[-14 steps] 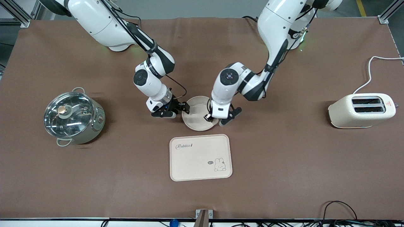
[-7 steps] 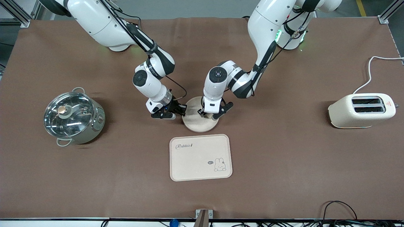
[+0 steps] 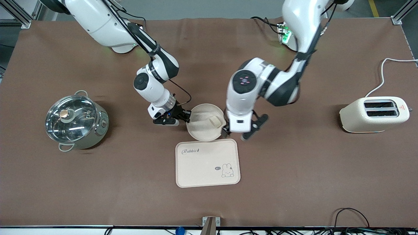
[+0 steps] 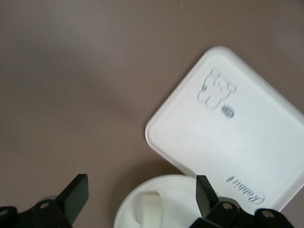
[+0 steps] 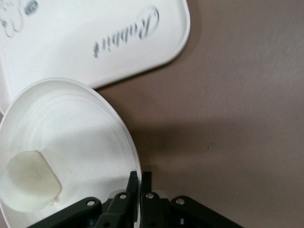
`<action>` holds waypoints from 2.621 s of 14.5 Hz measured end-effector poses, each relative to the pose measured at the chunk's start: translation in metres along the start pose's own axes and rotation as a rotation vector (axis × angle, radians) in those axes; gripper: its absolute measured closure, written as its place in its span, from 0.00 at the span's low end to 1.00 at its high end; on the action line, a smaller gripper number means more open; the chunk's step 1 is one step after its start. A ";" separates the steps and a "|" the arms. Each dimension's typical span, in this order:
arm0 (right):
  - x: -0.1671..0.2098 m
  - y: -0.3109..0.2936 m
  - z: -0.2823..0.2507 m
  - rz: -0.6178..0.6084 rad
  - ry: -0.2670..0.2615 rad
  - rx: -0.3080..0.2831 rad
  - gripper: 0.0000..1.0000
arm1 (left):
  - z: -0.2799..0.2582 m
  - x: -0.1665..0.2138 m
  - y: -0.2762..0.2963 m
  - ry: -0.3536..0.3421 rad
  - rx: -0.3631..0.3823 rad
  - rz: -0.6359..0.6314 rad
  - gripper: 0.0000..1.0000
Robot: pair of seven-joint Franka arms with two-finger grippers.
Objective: Place bun in plate and plate on tray
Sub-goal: 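Release the bun with the left gripper while the right gripper drags the plate, then set the plate onto the tray with the right gripper while the left arm retracts, then open the right gripper to release the plate rim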
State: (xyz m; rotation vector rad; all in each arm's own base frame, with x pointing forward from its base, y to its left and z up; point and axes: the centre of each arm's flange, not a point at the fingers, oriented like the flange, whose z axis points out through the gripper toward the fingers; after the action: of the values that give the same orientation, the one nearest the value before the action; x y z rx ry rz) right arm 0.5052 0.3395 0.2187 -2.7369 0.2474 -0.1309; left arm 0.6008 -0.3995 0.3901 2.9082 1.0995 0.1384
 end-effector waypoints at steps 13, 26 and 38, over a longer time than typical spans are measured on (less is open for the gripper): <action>0.190 -0.020 -0.002 0.041 0.051 -0.005 0.96 | -0.209 0.234 -0.209 -0.009 0.071 0.529 0.00; 0.187 -0.028 0.057 0.014 0.070 -0.062 0.96 | -0.262 0.188 -0.297 -0.099 0.021 0.759 0.00; 0.162 -0.013 0.052 0.008 0.076 -0.074 0.62 | -0.260 0.174 -0.285 -0.102 0.027 0.817 0.00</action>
State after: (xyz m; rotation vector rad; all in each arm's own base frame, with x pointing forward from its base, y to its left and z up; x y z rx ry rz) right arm 0.6721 0.3395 0.1851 -2.8077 0.2901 -0.2284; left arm 0.5189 -0.0716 0.6446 3.1364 -0.1489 -0.0138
